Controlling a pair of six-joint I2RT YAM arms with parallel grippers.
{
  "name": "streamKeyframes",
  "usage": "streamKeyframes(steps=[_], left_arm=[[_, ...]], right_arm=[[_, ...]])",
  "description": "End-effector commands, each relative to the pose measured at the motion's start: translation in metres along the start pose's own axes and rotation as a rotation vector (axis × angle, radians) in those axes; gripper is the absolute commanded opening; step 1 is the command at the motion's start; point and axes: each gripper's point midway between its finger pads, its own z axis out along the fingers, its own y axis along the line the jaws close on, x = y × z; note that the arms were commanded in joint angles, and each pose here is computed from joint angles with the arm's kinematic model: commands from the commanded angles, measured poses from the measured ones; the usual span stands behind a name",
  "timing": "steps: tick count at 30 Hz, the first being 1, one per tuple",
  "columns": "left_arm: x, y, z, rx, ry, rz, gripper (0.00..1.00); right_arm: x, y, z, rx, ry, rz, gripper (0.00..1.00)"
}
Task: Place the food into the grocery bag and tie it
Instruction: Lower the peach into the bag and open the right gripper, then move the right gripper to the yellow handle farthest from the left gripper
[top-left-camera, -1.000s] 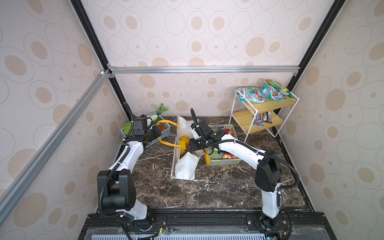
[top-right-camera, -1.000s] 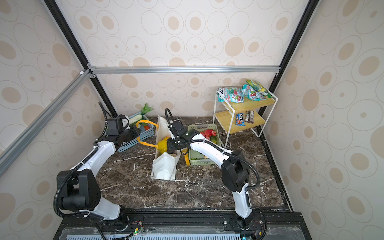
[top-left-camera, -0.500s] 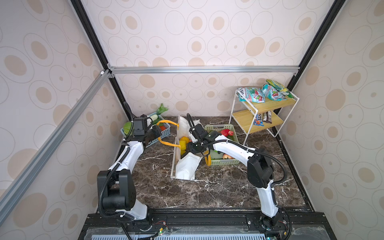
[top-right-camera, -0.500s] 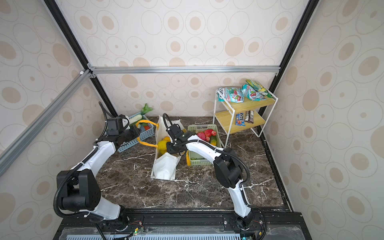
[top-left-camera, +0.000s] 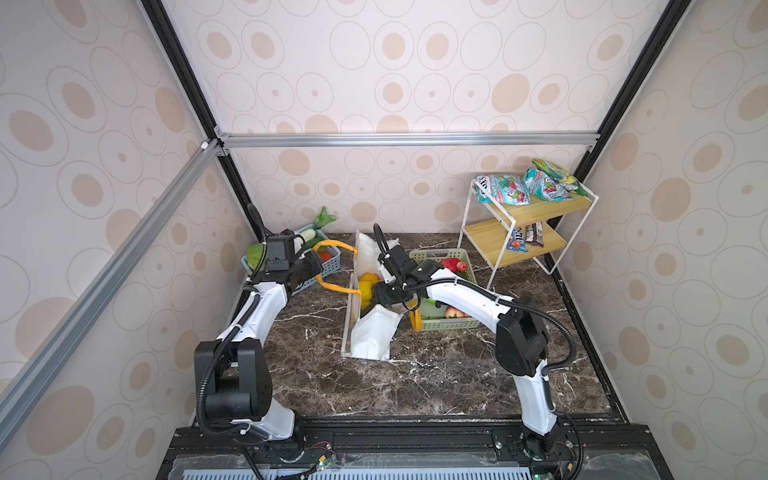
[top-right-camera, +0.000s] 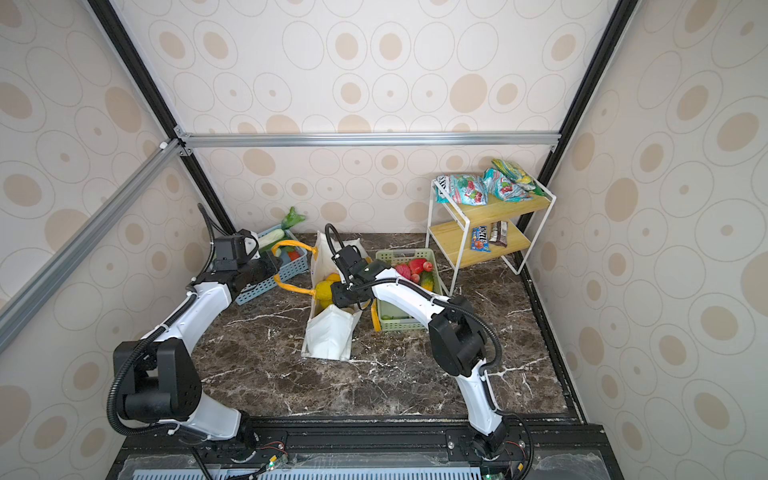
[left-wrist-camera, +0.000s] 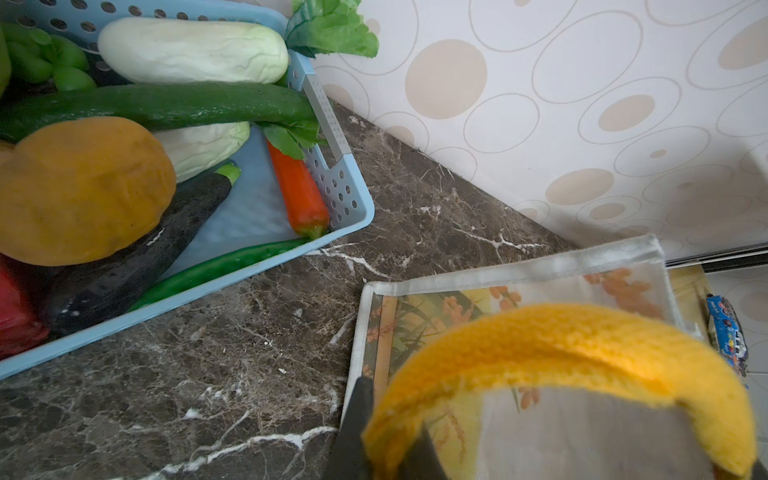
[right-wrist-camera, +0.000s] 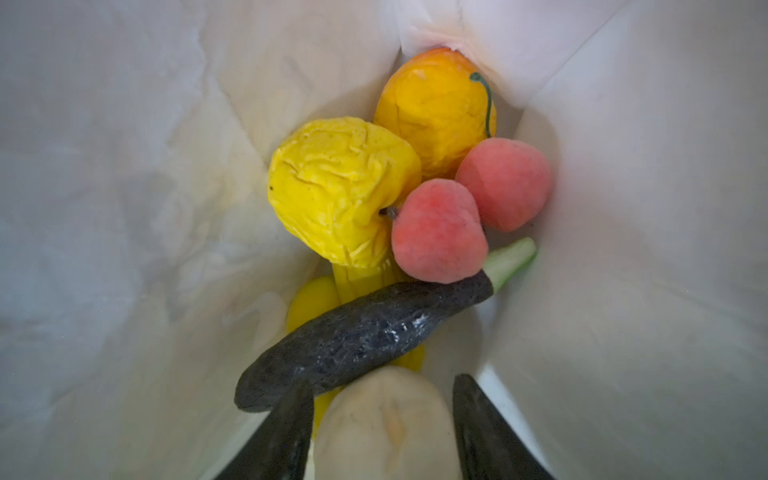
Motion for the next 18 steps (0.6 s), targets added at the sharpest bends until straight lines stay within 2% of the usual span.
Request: streamKeyframes(steps=[1, 10, 18], left_arm=[[-0.015, -0.013, -0.006, 0.016, -0.032, 0.039, 0.04], [-0.020, -0.015, -0.008, 0.012, -0.046, 0.033, 0.04], [-0.023, -0.016, -0.012, 0.011, -0.055, 0.030, 0.04]], right_arm=[[-0.018, 0.009, -0.048, -0.008, -0.085, -0.024, 0.57], [-0.032, -0.006, -0.119, 0.018, -0.247, -0.015, 0.58], [-0.018, -0.065, -0.150, 0.087, -0.299, 0.093, 0.58]])
